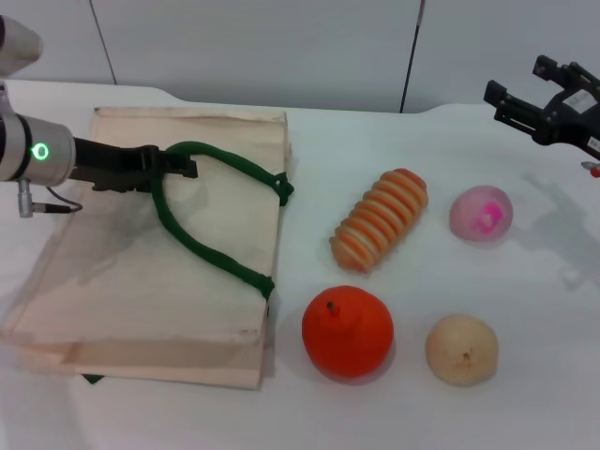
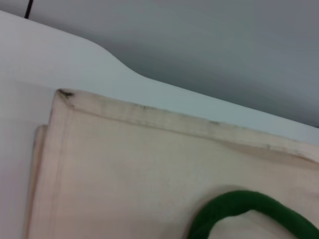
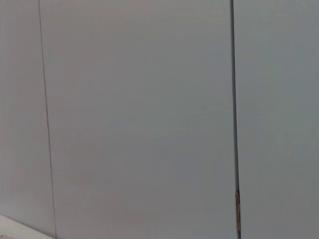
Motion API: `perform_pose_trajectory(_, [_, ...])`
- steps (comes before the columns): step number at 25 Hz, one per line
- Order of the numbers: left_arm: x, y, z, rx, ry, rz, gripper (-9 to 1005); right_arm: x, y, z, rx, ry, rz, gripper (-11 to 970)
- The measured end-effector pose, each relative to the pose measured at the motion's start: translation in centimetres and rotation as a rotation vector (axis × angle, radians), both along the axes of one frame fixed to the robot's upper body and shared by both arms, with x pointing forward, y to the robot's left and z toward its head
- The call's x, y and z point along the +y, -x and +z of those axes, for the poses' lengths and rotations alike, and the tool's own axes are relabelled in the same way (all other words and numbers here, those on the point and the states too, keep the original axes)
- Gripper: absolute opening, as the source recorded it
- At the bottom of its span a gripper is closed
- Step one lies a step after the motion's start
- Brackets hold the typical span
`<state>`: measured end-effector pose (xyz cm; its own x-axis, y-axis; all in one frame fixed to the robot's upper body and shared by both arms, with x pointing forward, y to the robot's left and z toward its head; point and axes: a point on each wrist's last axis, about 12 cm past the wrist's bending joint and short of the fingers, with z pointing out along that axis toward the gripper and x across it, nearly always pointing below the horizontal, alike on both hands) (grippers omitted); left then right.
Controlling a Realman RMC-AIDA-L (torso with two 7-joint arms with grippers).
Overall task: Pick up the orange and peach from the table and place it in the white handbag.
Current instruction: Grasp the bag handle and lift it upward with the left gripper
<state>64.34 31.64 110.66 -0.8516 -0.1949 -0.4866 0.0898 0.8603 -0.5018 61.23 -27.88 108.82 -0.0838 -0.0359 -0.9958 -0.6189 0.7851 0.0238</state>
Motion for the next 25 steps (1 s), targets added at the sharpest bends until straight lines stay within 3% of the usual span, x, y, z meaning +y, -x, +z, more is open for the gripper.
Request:
perform_pose_trajectory(19, [-0.13, -0.14, -0.25, 0.010, -0.027, 0.007, 842, 0.59, 0.02, 0.01, -0.001, -0.016, 0.017, 853])
perform_pose_trajectory(22, [-0.12, -0.15, -0.26, 0.010, -0.028, 0.008, 580, 0.62, 0.05, 0.00, -0.001, -0.018, 0.018, 852])
perform_pose_trajectory(25, [-0.12, -0.15, -0.30, 0.010, -0.030, 0.009, 547, 0.76, 0.09, -0.01, -0.001, -0.024, 0.023, 851])
